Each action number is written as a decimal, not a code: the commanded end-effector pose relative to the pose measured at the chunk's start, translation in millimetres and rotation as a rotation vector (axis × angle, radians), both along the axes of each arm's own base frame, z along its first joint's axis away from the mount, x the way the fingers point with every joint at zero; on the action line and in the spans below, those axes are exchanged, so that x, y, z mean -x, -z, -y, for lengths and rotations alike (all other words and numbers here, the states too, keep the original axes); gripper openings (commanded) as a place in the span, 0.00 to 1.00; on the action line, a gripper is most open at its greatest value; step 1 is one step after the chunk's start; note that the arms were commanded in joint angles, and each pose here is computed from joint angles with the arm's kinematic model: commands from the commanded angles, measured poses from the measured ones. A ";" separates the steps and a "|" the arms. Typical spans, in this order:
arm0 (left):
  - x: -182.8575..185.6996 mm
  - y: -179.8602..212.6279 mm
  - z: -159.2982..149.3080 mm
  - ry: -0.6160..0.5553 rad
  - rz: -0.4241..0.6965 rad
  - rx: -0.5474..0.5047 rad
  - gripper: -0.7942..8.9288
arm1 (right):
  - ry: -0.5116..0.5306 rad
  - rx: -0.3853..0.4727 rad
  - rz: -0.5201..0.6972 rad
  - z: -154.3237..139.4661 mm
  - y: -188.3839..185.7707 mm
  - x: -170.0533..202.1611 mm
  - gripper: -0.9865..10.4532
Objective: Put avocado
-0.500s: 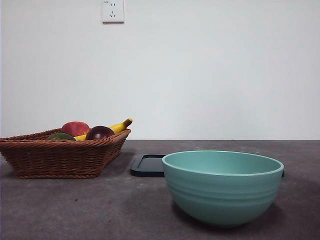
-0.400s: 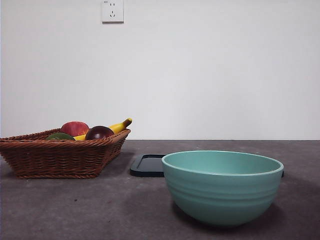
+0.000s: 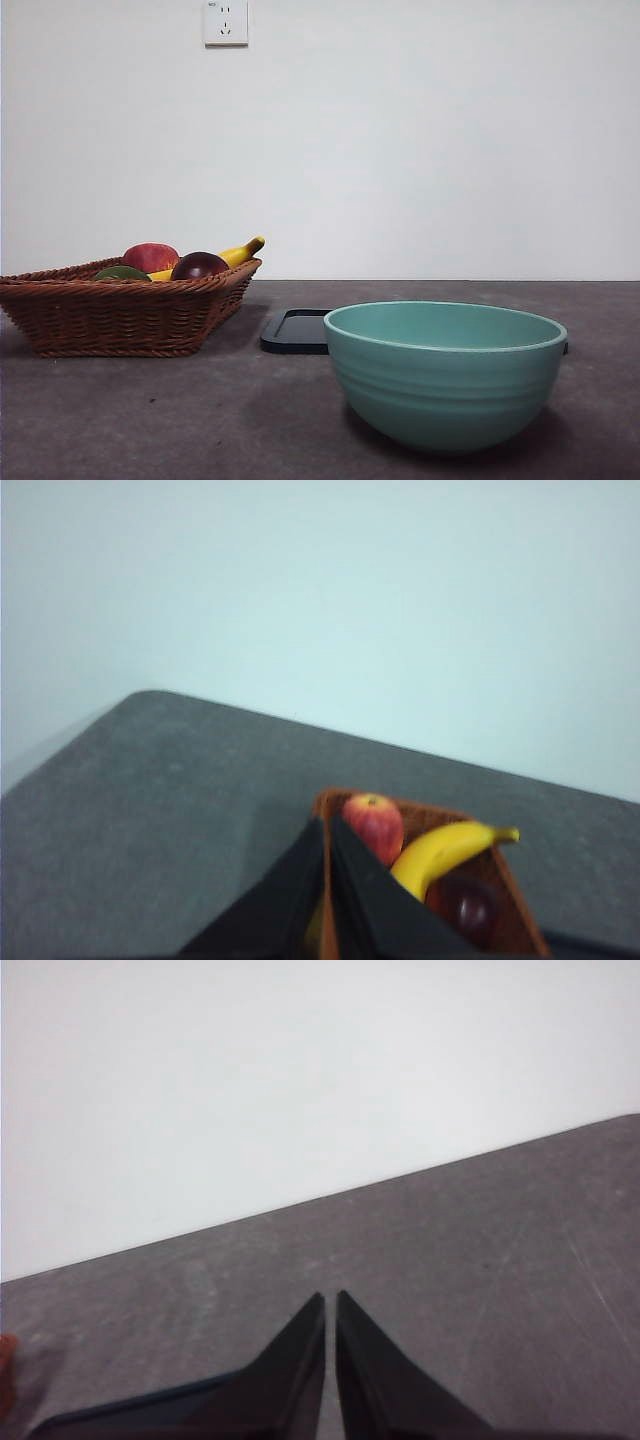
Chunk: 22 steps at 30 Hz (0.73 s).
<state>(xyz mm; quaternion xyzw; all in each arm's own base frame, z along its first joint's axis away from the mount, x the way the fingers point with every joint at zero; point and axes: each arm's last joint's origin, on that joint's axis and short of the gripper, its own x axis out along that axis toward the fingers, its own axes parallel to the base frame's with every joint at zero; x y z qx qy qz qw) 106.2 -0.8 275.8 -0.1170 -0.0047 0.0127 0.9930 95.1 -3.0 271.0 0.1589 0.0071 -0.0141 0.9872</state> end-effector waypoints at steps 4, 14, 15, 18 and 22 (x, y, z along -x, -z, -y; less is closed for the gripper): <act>-16.1 -63.6 0.8 0.018 -0.023 -0.016 0.09 | -0.038 0.004 -0.050 -0.7 -49.1 -8.5 0.10; -46.6 -134.4 3.6 0.088 -0.102 -0.089 0.09 | -0.225 0.090 -0.234 -4.9 -100.1 -38.3 0.10; -49.7 -137.6 4.1 0.091 -0.116 -0.092 0.09 | -0.230 0.102 -0.244 -5.2 -103.4 -41.9 0.10; -60.2 -143.8 7.2 0.114 -0.173 -0.114 0.09 | -0.256 0.147 -0.279 -7.6 -112.5 -54.7 0.10; -75.1 -138.7 14.0 0.159 -0.261 -0.160 0.09 | -0.303 0.218 -0.319 -12.3 -118.2 -71.0 0.10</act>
